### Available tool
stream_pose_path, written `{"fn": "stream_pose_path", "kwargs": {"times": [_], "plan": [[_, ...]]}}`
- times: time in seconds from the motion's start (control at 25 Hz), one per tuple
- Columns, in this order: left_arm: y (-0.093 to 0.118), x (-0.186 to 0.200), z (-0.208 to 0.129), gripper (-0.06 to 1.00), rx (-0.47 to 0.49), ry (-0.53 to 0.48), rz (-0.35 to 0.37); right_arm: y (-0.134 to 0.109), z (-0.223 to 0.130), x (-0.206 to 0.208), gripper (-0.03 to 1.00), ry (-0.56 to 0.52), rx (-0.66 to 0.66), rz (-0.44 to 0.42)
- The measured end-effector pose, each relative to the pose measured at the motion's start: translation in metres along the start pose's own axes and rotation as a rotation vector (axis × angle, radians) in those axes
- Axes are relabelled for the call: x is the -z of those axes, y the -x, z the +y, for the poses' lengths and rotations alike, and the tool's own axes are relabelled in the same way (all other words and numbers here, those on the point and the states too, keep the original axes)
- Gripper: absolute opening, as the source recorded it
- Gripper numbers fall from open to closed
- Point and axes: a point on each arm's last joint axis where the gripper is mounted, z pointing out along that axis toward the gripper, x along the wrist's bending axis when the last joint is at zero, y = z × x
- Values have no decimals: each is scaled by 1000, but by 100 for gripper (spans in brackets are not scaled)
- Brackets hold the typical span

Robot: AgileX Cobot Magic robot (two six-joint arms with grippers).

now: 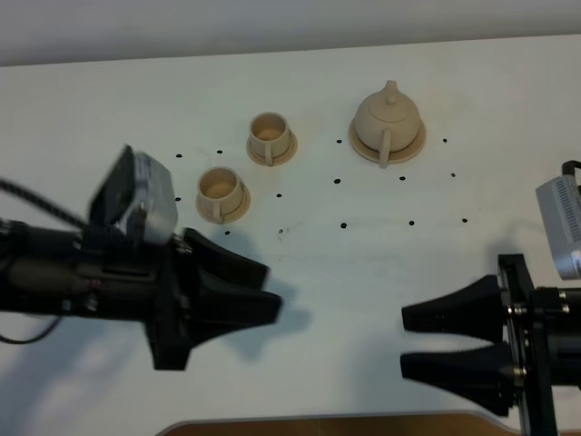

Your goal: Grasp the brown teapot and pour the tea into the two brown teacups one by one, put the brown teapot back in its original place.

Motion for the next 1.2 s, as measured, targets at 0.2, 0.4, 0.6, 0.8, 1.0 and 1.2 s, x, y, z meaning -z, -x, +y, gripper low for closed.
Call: {"fn": "stream_pose_path", "kwargs": {"times": [0.2, 0.4, 0.6, 0.8, 1.0, 1.2], "plan": [[18, 45, 14, 46, 62, -44, 263, 11, 1, 1, 44, 20, -63, -122], [29, 90, -9, 46, 154, -84, 604, 20, 2, 2, 44, 24, -108, -214], [39, 125, -41, 46, 234, -119, 846, 24, 13, 2, 44, 47, -90, -224], [47, 131, -69, 46, 225, -100, 877, 27, 26, 2, 44, 69, -70, -228], [56, 136, -84, 46, 199, -71, 866, 28, 31, 2, 44, 78, -57, -229], [64, 139, -92, 46, 187, -31, 845, 29, 33, 2, 44, 81, -51, -229]]}}
